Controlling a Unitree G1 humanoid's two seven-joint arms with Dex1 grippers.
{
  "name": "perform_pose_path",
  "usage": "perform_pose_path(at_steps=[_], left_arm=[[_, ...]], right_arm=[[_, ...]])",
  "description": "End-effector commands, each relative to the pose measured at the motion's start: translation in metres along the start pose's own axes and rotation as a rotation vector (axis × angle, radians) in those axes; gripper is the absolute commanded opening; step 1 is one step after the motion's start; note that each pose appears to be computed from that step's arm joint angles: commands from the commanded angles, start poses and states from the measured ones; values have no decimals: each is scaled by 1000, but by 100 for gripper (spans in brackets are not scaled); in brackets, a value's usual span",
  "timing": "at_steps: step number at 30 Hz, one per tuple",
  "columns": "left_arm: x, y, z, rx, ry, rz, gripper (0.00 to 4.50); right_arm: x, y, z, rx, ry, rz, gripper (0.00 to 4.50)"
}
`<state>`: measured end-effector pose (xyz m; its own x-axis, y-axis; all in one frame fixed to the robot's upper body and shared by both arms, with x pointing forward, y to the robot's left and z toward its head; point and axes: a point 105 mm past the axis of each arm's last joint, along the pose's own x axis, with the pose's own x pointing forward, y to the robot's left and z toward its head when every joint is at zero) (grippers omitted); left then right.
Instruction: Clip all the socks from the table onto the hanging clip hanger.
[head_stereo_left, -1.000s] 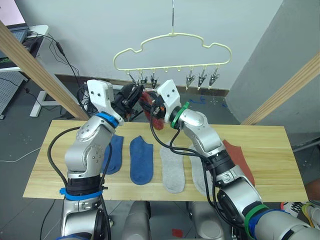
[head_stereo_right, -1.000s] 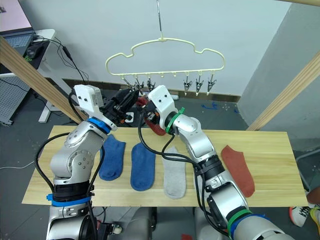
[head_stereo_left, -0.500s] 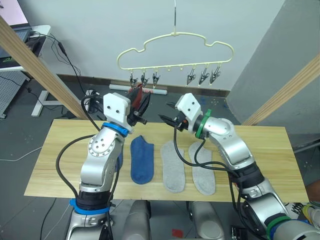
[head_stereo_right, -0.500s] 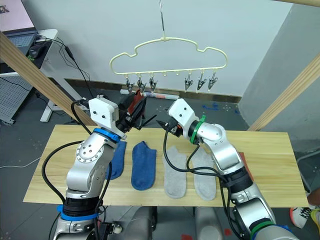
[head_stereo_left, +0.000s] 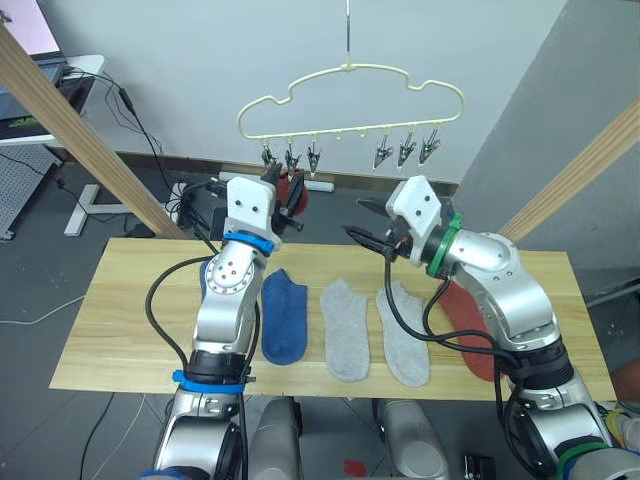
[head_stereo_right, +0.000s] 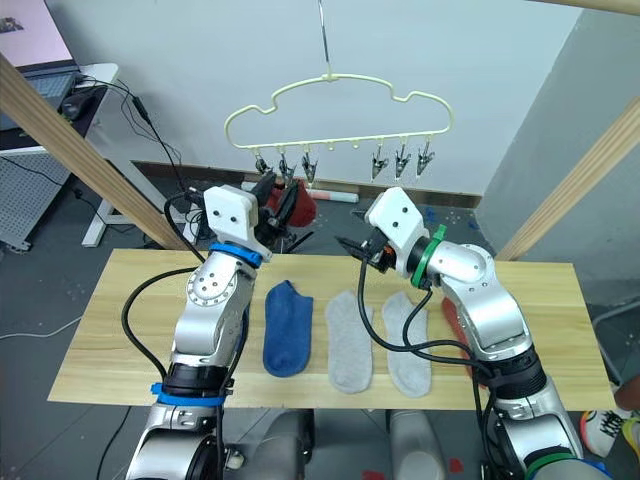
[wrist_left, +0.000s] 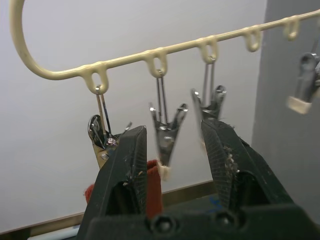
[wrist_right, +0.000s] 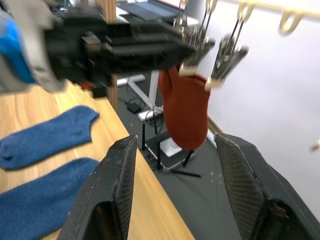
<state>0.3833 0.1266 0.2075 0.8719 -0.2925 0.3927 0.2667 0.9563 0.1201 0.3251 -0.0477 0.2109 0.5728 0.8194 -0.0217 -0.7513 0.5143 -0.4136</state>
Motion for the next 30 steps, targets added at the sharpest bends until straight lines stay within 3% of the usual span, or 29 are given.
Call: perform_pose_path(at_steps=[1,7,23,30], left_arm=[[5,4,13,22,-62,26,190],[11,1,10,12,-63,13,190],[24,6,18,22,-90,45,190],[24,6,20,28,-97,40,36]], right_arm=[[-9,-2,14,-19,-45,7,253],[-13,-13,18,-14,-45,-28,253],[-16,-12,25,31,-78,13,253],[-18,-12,24,38,-75,4,256]])
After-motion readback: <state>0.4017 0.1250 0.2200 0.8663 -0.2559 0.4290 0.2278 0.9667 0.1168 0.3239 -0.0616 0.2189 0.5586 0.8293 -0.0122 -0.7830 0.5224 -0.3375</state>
